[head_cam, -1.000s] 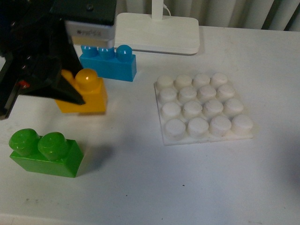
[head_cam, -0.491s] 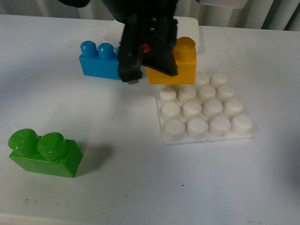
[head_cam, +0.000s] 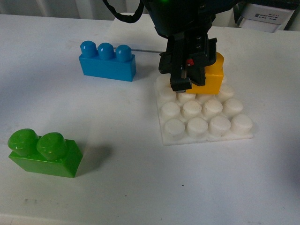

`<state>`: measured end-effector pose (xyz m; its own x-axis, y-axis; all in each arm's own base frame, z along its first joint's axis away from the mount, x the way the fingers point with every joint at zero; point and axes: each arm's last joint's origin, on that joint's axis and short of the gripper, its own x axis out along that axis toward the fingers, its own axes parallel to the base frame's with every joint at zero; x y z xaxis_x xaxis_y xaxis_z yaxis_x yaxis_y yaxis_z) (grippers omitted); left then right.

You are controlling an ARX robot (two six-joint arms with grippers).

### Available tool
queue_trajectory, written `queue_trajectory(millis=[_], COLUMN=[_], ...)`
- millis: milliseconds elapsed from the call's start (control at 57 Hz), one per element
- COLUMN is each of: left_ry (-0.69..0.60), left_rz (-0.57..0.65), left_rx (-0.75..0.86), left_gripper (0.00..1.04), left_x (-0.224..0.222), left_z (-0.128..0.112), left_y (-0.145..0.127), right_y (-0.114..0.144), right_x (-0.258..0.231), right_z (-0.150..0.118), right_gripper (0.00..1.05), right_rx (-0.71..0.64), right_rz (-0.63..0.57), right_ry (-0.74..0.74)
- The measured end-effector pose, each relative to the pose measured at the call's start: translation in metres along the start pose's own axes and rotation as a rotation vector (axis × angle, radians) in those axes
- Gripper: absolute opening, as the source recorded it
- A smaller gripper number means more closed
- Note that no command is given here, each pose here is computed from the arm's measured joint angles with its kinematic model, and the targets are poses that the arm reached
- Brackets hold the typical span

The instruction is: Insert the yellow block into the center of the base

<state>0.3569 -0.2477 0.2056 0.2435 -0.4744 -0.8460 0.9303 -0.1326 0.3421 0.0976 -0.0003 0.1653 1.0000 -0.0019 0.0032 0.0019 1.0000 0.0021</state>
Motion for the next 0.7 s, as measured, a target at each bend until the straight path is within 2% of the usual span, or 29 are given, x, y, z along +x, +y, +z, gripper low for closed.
queue_trajectory(millis=[175, 702], left_ry=[0.013, 0.065], left_rz=[-0.036, -0.013], left_rx=[-0.014, -0.053], left_gripper=[0.32, 0.31], left_x=[0.004, 0.010], left_z=[0.002, 0.003], left_y=[-0.002, -0.002], right_y=[0.000, 0.000], right_x=[0.000, 0.000], right_z=[0.000, 0.000], right_gripper=[0.96, 0.96], right_rx=[0.000, 0.000], right_rz=[0.000, 0.000], right_ry=[0.000, 0.000])
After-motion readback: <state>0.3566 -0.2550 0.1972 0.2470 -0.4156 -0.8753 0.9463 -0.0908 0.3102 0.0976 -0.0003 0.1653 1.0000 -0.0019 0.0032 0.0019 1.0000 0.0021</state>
